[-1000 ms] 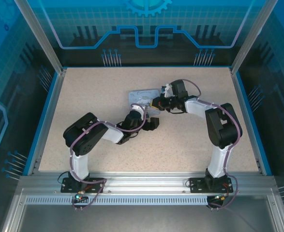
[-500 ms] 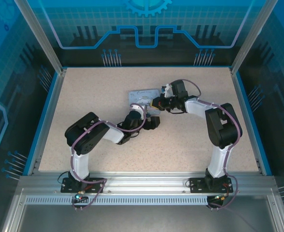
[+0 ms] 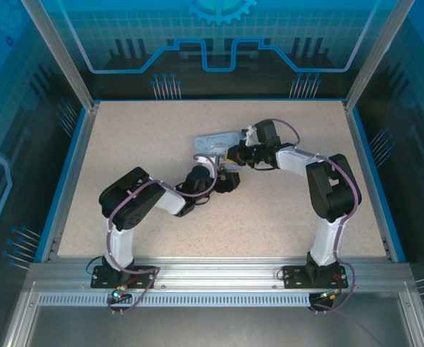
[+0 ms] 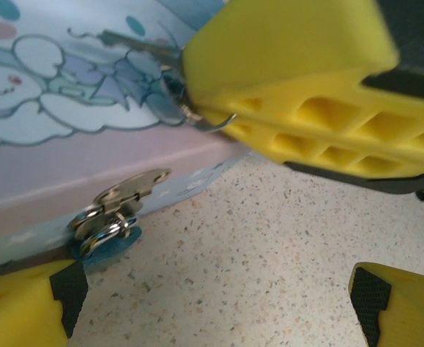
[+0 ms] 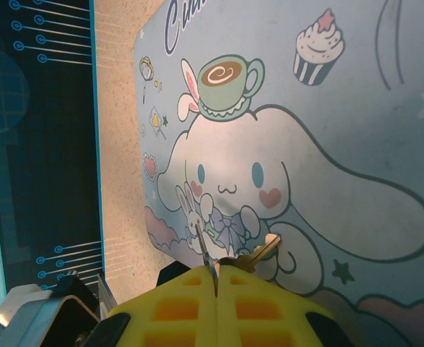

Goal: Unlock a padlock with a key

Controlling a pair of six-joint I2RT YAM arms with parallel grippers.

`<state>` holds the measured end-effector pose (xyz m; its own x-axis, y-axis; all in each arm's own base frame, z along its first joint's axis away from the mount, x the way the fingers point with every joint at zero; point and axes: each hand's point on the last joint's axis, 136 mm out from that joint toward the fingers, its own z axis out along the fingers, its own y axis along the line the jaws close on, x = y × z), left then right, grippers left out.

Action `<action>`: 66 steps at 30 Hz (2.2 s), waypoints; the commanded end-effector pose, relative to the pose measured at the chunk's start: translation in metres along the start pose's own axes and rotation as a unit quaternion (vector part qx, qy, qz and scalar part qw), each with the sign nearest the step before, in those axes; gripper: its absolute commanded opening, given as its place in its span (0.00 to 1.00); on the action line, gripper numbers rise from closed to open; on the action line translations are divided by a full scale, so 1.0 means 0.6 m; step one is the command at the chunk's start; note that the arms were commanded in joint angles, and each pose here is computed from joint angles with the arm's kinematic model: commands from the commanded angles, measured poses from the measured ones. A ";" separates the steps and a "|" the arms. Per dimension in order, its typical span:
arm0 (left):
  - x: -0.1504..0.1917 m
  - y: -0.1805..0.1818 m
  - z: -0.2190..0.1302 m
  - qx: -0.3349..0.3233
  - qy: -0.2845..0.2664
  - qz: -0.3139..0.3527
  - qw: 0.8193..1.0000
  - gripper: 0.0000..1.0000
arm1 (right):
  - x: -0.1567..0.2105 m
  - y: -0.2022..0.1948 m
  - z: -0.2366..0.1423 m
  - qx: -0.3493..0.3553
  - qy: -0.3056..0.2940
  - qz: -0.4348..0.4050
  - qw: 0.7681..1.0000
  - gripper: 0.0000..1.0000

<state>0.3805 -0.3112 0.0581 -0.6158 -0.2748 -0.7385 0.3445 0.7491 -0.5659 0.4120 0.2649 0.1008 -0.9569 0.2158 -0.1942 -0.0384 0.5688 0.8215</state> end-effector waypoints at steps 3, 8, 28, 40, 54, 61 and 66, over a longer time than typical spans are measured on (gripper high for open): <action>0.000 0.011 -0.010 -0.004 -0.009 -0.010 1.000 0.96 | -0.010 0.010 -0.015 -0.004 -0.005 -0.003 1.000 0.00; -0.003 0.009 -0.021 -0.004 -0.009 -0.009 1.000 0.97 | -0.048 0.034 -0.047 -0.011 -0.030 -0.013 0.999 0.00; -0.009 0.011 -0.012 -0.031 0.039 0.052 0.997 0.99 | -0.077 -0.038 -0.042 0.014 -0.033 0.022 0.999 0.00; -0.008 0.024 0.016 -0.064 0.064 0.108 0.990 0.98 | -0.067 -0.050 -0.036 0.015 -0.026 0.027 0.999 0.00; 0.014 0.048 0.029 -0.110 0.080 0.149 0.979 0.99 | -0.067 -0.043 -0.038 0.012 -0.023 0.024 0.999 0.00; 0.012 0.047 0.047 -0.107 0.070 0.141 0.982 0.99 | -0.064 -0.043 -0.035 0.013 -0.020 0.023 0.999 0.00; 0.003 0.024 0.061 -0.075 0.057 0.124 0.988 0.99 | -0.059 -0.049 -0.033 0.018 -0.016 0.023 0.999 0.00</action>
<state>0.4054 -0.3100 0.0324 -0.6110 0.0213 -0.7913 0.3724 0.8899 -0.2636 0.4458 0.2270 0.1064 -0.9387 0.2829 -0.1971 0.0000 0.5718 0.8204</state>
